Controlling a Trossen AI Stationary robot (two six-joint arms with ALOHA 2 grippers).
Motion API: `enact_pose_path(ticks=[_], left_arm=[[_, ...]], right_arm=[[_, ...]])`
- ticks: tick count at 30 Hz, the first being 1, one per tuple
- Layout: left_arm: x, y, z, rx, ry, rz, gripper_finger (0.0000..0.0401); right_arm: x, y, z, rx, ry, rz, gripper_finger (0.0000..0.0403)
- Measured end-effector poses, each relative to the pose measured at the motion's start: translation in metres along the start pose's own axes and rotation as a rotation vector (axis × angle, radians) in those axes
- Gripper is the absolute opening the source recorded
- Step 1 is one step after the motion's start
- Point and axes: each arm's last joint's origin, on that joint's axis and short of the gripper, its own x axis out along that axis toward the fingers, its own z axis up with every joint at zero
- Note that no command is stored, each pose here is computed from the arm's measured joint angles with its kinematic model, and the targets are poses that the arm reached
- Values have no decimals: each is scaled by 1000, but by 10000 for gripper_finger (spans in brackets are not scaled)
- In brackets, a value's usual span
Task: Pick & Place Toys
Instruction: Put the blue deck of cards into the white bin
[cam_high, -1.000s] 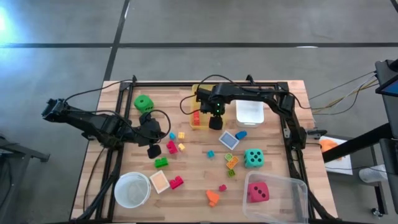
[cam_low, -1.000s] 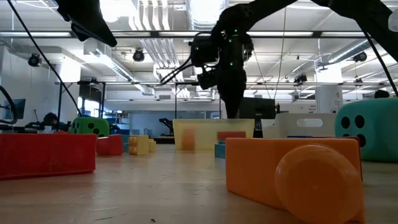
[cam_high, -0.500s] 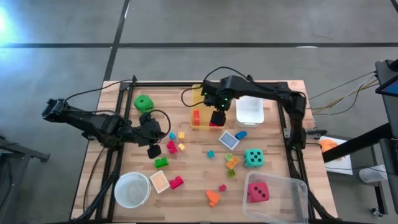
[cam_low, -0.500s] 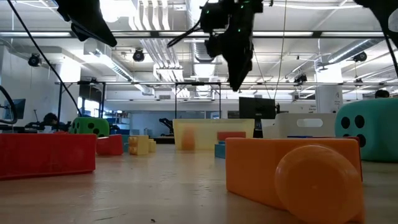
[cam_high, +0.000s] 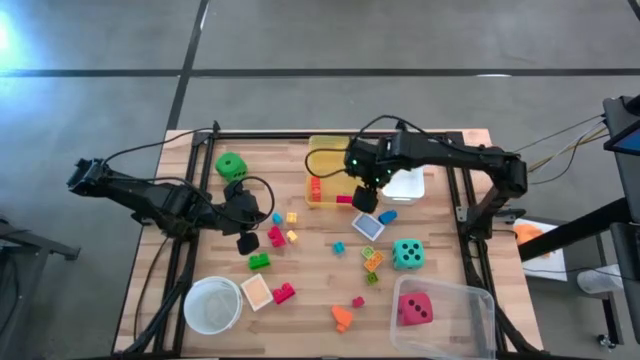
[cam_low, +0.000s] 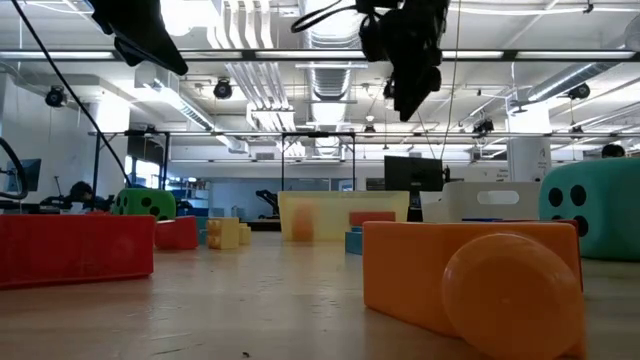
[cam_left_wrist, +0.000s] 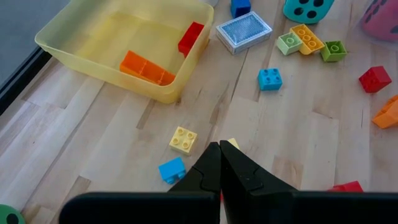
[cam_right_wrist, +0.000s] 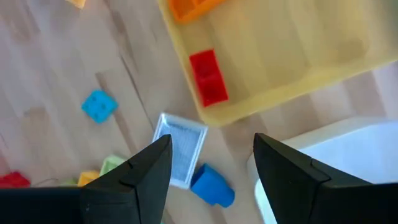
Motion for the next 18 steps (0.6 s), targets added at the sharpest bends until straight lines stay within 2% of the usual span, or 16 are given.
enact_pose_path(ticks=[12, 18], left_arm=[[0, 0, 0, 0, 0, 0, 0], [0, 0, 0, 0, 0, 0, 0]], right_arm=[[29, 30, -30, -109, 68, 17, 220], [41, 31, -34, -58, 99, 15, 220]])
